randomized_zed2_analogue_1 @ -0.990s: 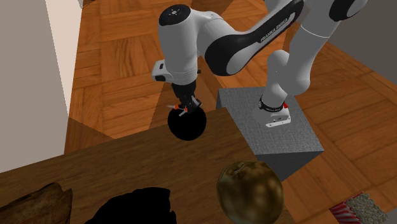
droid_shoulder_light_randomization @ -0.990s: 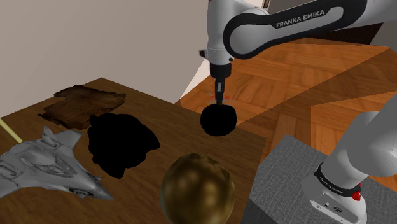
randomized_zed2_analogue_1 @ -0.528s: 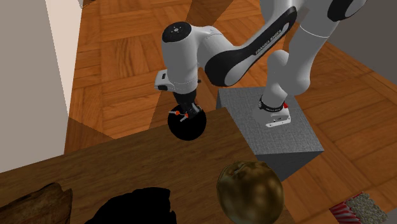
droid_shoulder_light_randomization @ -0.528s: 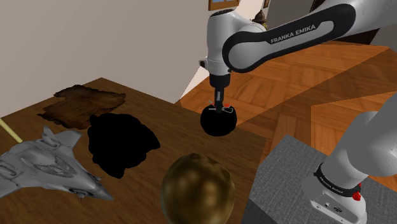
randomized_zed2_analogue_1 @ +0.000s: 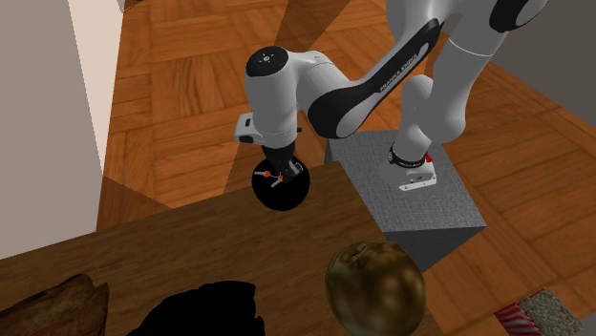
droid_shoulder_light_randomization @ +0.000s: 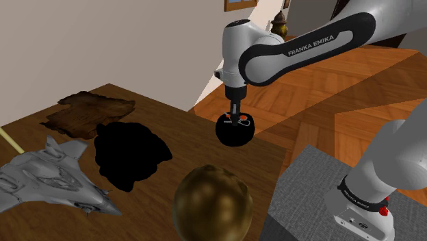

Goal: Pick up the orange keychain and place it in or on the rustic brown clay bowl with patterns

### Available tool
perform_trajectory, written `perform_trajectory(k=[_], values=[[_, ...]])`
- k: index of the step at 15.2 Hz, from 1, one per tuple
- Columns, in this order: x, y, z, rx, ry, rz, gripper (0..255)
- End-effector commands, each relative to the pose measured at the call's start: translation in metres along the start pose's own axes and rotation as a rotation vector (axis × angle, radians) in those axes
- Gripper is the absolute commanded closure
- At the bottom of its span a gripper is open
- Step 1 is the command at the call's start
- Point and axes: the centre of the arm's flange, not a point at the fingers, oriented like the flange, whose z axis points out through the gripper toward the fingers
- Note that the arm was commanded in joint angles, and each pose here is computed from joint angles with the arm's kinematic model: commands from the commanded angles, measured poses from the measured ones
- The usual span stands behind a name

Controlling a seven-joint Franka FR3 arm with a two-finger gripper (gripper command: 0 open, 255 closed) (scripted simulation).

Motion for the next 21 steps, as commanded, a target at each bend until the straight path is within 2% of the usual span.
perform_trajectory(k=[1, 3, 4, 9, 13, 21], values=[[0.000, 0.000, 0.000, 0.000, 0.000, 0.000, 255], [0.000, 0.000, 0.000, 0.000, 0.000, 0.000, 255], [0.000, 0.000, 0.000, 0.000, 0.000, 0.000, 0], [0.000, 0.000, 0.000, 0.000, 0.000, 0.000, 0], [0.000, 0.000, -0.050, 0.000, 0.000, 0.000, 0], [0.000, 0.000, -0.050, 0.000, 0.000, 0.000, 0]])
